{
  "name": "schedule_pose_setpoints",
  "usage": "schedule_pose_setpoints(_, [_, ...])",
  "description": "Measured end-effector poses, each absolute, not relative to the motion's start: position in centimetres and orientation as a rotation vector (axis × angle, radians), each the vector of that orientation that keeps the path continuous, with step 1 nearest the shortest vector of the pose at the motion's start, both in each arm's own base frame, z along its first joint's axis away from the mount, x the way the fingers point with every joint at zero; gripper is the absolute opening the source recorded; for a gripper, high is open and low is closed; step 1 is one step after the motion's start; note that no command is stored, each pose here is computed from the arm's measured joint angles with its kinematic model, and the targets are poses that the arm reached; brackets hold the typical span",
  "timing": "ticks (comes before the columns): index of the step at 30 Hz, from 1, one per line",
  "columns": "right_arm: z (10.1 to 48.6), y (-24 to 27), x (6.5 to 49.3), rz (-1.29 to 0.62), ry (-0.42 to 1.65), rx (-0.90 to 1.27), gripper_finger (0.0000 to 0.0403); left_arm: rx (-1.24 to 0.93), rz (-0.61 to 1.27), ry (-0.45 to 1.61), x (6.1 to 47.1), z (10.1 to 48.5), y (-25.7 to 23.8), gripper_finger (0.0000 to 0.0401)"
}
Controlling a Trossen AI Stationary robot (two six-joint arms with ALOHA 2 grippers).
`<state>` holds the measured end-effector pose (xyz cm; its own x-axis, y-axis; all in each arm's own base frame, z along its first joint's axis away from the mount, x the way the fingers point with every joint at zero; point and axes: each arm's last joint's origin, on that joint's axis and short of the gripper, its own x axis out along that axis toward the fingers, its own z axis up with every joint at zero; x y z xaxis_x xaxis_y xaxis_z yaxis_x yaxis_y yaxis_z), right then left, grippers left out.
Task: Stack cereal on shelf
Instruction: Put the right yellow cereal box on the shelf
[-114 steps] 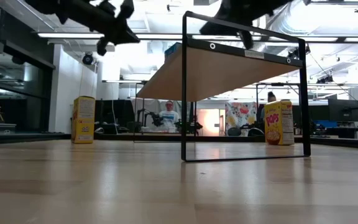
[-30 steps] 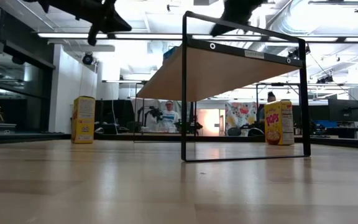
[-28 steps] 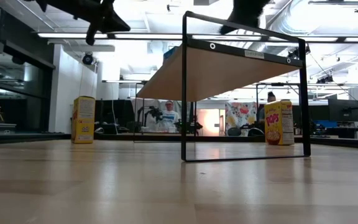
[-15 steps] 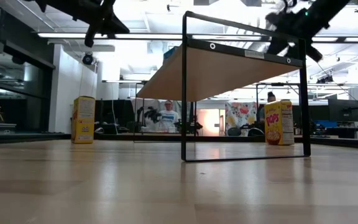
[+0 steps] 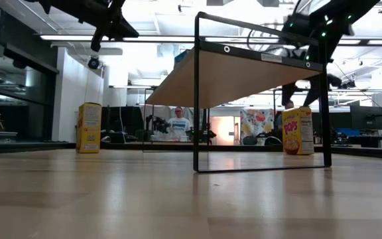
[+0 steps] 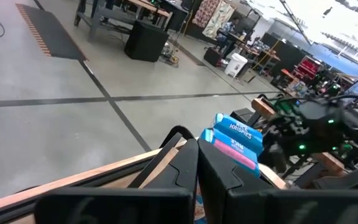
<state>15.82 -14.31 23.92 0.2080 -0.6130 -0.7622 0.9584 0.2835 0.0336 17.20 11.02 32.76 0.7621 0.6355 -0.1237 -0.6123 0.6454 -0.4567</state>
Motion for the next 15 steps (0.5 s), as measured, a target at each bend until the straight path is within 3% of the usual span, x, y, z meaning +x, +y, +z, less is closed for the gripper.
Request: schedule_pose_setpoints(15, [20.1, -16.4, 16.9, -1.226, 0.914, 0.628, 0.0328, -0.502, 0.712, -0.050, 17.2, 32.8, 11.0, 0.0000])
